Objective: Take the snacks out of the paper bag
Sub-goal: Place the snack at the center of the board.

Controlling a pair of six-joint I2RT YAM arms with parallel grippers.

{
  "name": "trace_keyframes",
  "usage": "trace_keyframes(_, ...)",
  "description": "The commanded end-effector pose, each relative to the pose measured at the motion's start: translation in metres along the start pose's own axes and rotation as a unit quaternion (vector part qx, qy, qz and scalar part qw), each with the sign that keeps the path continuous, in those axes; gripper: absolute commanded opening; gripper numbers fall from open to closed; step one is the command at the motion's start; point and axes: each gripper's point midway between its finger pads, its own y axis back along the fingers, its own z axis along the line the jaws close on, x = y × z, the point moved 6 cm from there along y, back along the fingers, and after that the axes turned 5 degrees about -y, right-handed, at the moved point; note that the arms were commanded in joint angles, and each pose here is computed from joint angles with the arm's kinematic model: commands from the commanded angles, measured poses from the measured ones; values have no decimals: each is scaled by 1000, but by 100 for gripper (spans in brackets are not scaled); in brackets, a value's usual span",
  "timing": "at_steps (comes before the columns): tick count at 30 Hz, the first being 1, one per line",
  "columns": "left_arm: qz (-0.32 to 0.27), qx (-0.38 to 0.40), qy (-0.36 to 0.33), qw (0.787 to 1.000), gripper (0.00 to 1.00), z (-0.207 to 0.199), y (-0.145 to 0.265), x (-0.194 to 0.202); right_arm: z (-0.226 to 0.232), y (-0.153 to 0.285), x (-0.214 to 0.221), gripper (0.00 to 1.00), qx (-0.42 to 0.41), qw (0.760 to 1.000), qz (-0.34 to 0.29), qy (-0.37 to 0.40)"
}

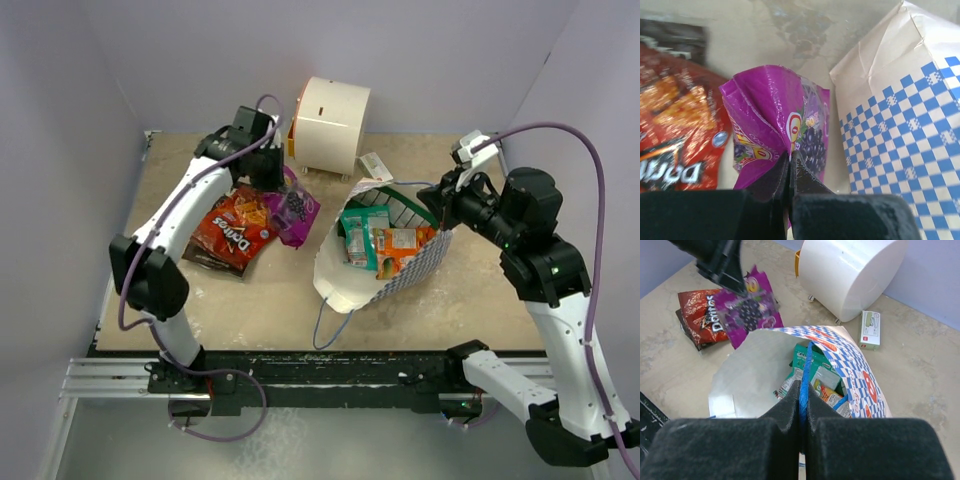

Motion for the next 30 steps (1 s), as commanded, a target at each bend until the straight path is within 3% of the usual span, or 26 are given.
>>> trace_keyframes(1,-33,121,-37,991,0,-27,-24,-21,7,14,-24,0,-16,999,-39,26)
trace_keyframes(4,9,158,-21,987,0,-32,-53,-10,8,15,-17,0,-20,999,-33,27)
trace_keyframes(12,71,117,30,990,2,-11,-97,24,12,25,-13,0,-26,998,-34,36)
trace_keyframes(16,88,55,27,994,38,2,-98,26,11,23,-9,0,-25,998,-39,35)
trace_keyframes(20,39,26,7,999,66,3,-60,11,9,19,-10,0,-18,998,-45,33)
trace_keyframes(24,4,28,2,1000,77,-2,-15,9,8,14,-10,0,-23,998,-46,34)
trace_keyframes(30,-23,66,-12,997,83,-33,37,37,7,7,-10,0,-27,998,-41,32)
